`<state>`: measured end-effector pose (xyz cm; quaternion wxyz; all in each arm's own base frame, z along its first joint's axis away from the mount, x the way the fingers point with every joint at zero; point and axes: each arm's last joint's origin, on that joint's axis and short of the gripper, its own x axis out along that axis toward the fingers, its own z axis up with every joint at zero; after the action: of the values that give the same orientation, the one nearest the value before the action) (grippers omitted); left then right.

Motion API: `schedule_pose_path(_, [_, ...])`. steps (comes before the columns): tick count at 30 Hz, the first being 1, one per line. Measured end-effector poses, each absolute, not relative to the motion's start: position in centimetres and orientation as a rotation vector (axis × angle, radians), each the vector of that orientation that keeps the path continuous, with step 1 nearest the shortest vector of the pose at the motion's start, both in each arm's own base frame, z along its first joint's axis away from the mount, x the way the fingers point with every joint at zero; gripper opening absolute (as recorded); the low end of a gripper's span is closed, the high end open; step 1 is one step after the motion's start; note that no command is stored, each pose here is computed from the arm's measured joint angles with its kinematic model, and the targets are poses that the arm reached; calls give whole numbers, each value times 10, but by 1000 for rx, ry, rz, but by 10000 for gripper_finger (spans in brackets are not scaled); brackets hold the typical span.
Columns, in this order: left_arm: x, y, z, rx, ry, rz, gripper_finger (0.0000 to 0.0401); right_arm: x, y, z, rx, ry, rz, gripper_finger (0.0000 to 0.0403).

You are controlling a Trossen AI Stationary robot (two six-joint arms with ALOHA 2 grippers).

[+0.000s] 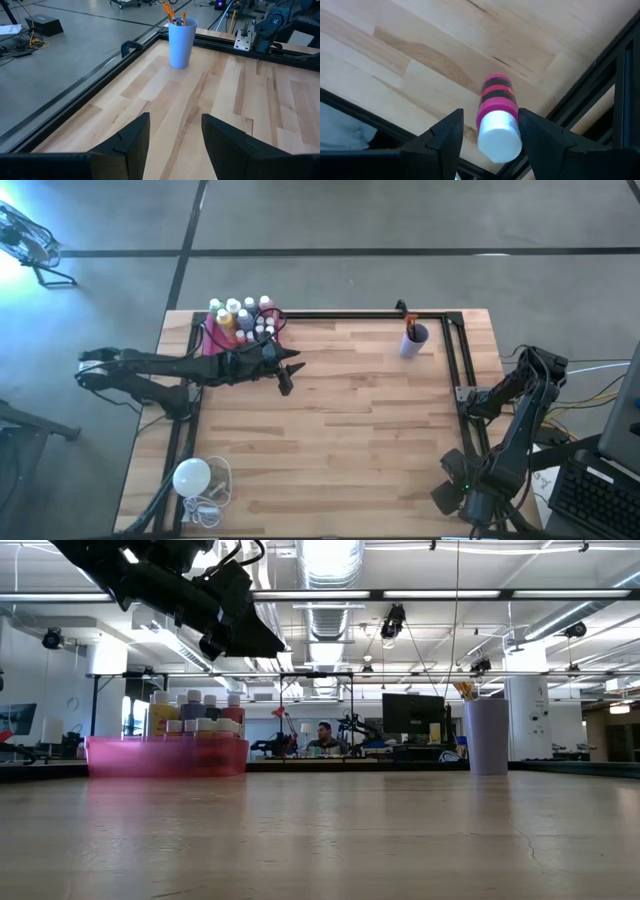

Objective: Pick & Place Paint Supplies
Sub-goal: Put the small pink paint bottle into the pink bin

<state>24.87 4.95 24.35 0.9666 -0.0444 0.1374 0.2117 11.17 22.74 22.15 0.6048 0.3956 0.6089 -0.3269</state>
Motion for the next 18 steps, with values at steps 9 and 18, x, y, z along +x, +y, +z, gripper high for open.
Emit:
schedule_pose_path(9, [249, 49, 243, -88, 279, 428, 184, 112, 229, 224, 924, 1413, -752, 182])
schedule_pose_path(18, [249, 49, 243, -87, 279, 428, 184, 110, 229, 222, 925, 1470, -777, 158])
